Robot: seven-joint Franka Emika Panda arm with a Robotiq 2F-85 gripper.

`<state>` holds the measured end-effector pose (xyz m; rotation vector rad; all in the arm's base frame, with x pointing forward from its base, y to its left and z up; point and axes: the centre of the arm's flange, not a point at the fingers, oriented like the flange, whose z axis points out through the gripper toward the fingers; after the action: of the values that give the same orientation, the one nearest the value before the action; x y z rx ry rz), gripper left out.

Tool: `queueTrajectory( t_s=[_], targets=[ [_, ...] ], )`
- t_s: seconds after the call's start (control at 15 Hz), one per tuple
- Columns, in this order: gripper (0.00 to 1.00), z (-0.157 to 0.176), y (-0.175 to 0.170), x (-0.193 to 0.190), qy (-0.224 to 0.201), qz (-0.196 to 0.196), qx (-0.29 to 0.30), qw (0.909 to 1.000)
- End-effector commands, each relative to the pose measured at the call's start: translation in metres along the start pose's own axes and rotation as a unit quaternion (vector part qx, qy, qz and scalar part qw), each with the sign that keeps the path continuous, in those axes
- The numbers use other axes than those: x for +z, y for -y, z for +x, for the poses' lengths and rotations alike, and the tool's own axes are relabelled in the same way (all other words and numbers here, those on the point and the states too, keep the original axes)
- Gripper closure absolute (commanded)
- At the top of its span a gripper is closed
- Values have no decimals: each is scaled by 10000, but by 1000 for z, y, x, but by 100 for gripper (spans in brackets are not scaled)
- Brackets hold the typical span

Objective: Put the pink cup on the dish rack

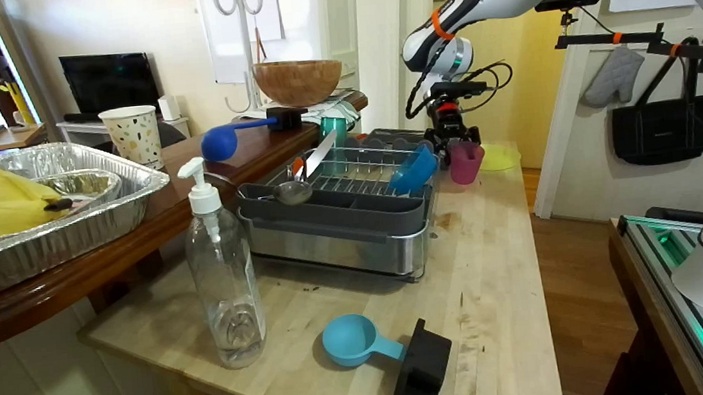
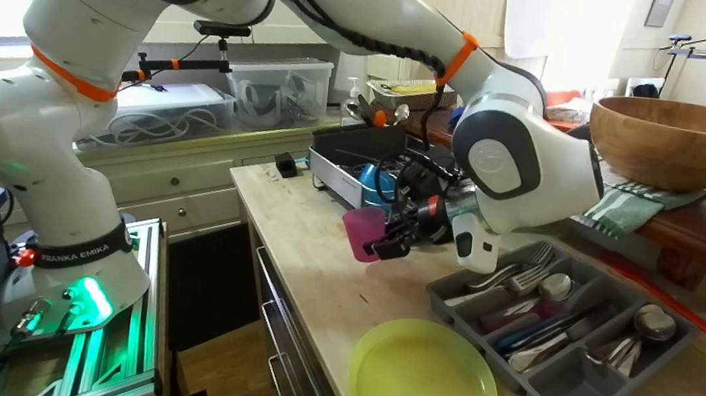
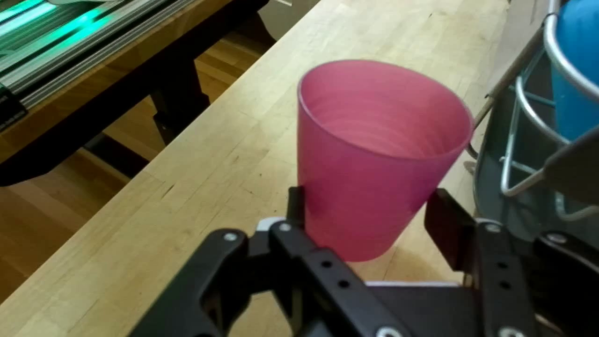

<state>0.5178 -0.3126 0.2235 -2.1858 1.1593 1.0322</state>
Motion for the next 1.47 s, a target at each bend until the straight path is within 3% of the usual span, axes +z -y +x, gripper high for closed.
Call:
queueTrajectory(
  t_s=[0.0,0.6,1.13,1.4],
  targets=[
    [59,-40,0,4,-649,-383,-104,9971],
    [59,-87,8,3,-2084,-640,-382,9752],
    [59,-125,4,7,-2829,-610,-547,9557],
    [59,-135,1,8,-3342,-723,-520,9383]
  ],
)
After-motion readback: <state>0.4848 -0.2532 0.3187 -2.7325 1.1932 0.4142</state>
